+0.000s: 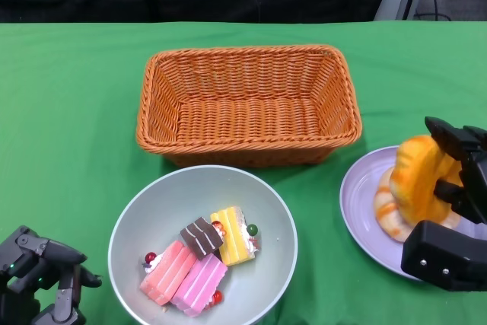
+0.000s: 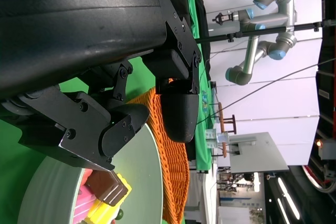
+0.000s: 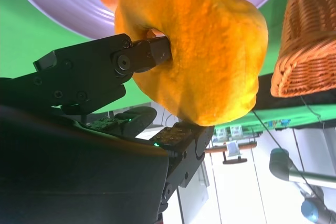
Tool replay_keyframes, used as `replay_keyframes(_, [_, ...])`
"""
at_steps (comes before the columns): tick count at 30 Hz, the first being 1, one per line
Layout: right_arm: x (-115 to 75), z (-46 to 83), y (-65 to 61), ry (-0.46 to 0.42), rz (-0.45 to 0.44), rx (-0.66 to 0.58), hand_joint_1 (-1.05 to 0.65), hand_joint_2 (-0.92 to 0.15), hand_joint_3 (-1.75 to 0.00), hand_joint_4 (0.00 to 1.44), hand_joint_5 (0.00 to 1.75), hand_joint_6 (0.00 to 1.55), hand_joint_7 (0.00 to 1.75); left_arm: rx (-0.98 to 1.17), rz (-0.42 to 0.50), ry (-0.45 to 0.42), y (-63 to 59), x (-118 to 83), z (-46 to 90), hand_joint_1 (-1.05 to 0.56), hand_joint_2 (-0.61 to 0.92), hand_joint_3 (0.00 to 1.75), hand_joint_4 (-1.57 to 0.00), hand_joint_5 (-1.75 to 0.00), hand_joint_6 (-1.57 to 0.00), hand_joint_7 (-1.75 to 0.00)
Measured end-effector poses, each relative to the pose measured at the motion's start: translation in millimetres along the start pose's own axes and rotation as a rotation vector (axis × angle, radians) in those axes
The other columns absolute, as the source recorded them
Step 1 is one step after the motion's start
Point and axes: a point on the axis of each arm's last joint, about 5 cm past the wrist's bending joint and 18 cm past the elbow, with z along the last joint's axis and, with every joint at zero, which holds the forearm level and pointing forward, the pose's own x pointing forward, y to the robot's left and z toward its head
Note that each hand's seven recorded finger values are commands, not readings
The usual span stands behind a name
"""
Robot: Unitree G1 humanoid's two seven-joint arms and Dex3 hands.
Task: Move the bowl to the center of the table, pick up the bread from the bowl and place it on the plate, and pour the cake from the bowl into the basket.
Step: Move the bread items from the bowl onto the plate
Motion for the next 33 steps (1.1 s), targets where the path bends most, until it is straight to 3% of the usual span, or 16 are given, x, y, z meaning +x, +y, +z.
replay_keyframes(10, [4.1,3.3,-6.5,-0.009,-0.043,0.043,-0.36,-0.92,-0.16,0.56,0.03,0.52,0.0,-0.003,-0.001,0.008,1.6,1,-1.6,0.06,0.61,1.05,-0.74,-1.54,-0.72,-1.32])
replay_keyframes(14, [6.1,5.6,-8.7,-0.021,-0.054,0.047,-0.23,-0.89,-0.03,0.6,0.02,0.54,0.0,-0.008,-0.004,0.001,2.0,3,-1.3,0.07,0.63,1.06,-0.73,-1.55,-0.71,-1.32])
replay_keyframes(19, [9.4,4.6,-12.0,-0.031,-0.062,0.033,0.02,-0.84,0.0,0.62,0.02,0.54,0.0,-0.003,-0.006,0.003,2.1,2,-1.2,0.07,0.59,1.12,-0.75,-1.54,-0.72,-1.33])
replay_keyframes(23, [11.6,2.1,-15.9,-0.031,-0.071,0.022,0.05,-0.84,0.0,0.62,0.01,0.54,0.0,0.005,-0.012,0.007,2.1,1,-1.1,0.07,0.61,1.12,-0.73,-1.55,-0.71,-1.34])
replay_keyframes(28, [12.1,0.1,-18.0,-0.024,-0.06,0.023,-0.06,-0.85,-0.01,0.62,0.01,0.55,0.0,0.002,-0.007,0.01,2.7,0,-1.1,0.08,0.62,1.1,-0.73,-1.54,-0.71,-1.33])
replay_keyframes(30, [12.6,-0.3,-18.7,-0.024,-0.05,0.021,-0.17,-0.87,-0.01,0.61,0.0,0.54,0.0,-0.001,-0.005,0.008,2.7,0,-1.0,0.07,0.61,1.1,-0.74,-1.53,-0.71,-1.32])
replay_keyframes(33, [13.8,-0.3,-20.0,-0.012,-0.029,0.012,-0.48,-0.92,-0.12,0.6,0.0,0.51,0.0,-0.001,-0.006,0.007,2.6,0,-0.9,0.06,0.61,1.1,-0.74,-1.53,-0.72,-1.32])
